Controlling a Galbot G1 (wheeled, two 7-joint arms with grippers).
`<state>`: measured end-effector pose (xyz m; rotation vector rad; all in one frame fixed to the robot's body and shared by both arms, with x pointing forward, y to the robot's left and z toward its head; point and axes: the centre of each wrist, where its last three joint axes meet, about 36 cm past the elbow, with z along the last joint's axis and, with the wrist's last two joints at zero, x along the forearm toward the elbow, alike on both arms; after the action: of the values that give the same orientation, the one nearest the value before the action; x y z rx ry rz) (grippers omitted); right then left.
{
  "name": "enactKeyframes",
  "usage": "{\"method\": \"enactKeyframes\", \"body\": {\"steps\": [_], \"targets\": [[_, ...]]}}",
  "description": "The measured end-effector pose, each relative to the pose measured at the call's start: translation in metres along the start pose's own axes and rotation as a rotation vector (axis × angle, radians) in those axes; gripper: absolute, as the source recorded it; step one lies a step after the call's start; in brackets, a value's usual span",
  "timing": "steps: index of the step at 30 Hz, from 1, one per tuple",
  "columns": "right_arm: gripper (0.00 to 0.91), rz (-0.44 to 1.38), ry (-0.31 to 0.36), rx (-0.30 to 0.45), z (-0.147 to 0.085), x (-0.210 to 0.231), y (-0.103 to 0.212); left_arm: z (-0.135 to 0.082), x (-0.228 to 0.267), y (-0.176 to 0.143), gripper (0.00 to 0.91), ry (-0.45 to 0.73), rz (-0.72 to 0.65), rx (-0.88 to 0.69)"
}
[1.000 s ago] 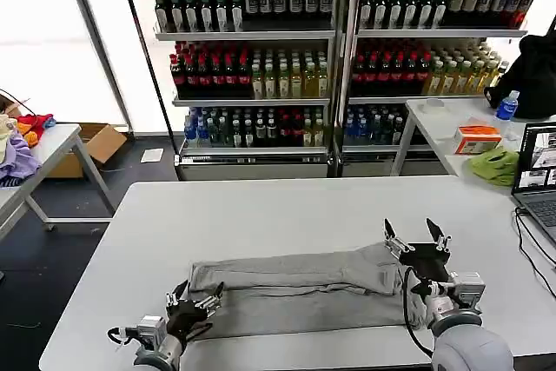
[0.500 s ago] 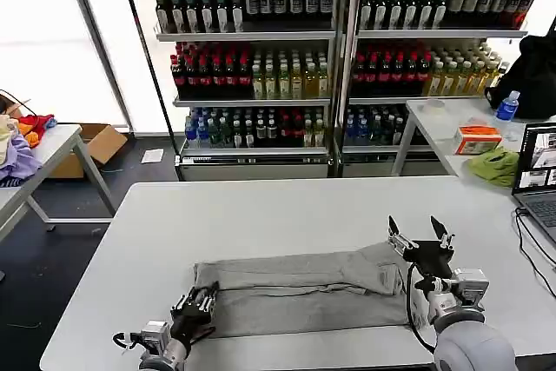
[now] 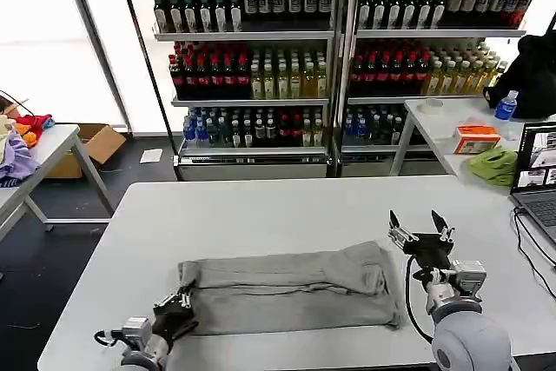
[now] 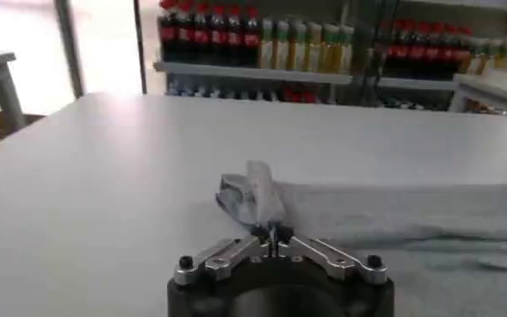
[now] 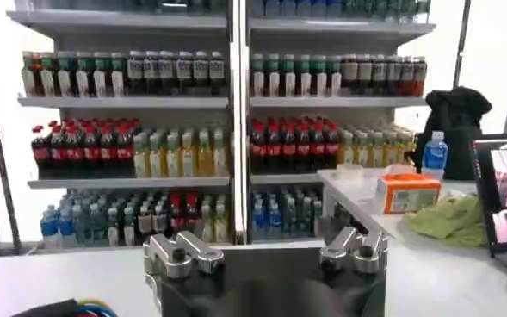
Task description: Fold and organize the clothes.
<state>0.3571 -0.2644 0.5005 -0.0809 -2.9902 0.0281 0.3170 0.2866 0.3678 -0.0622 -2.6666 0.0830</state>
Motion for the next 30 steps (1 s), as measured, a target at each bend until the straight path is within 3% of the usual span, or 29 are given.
{"method": "enactKeyframes", "body": {"steps": [8, 12, 16, 22, 30], "targets": [[0.907, -0.020, -0.018, -0.011, -0.006, -0.008, 0.008, -0.035, 0.020, 0.104, 0.000, -0.033, -0.167, -0.056], [0.907, -0.024, -0.020, -0.015, -0.006, -0.008, 0.010, -0.065, 0.036, 0.160, 0.000, -0.066, -0.272, -0.112], [0.907, -0.024, -0.024, -0.018, -0.007, -0.008, 0.010, -0.096, 0.049, 0.190, 0.000, -0.105, -0.331, -0.160], [0.907, -0.013, -0.030, -0.017, -0.008, -0.004, 0.008, -0.122, 0.055, 0.188, 0.000, -0.151, -0.342, -0.220], [0.907, 0.022, -0.030, -0.019, -0.010, 0.005, -0.001, -0.114, 0.039, 0.131, 0.000, -0.144, -0.219, -0.231]]}}
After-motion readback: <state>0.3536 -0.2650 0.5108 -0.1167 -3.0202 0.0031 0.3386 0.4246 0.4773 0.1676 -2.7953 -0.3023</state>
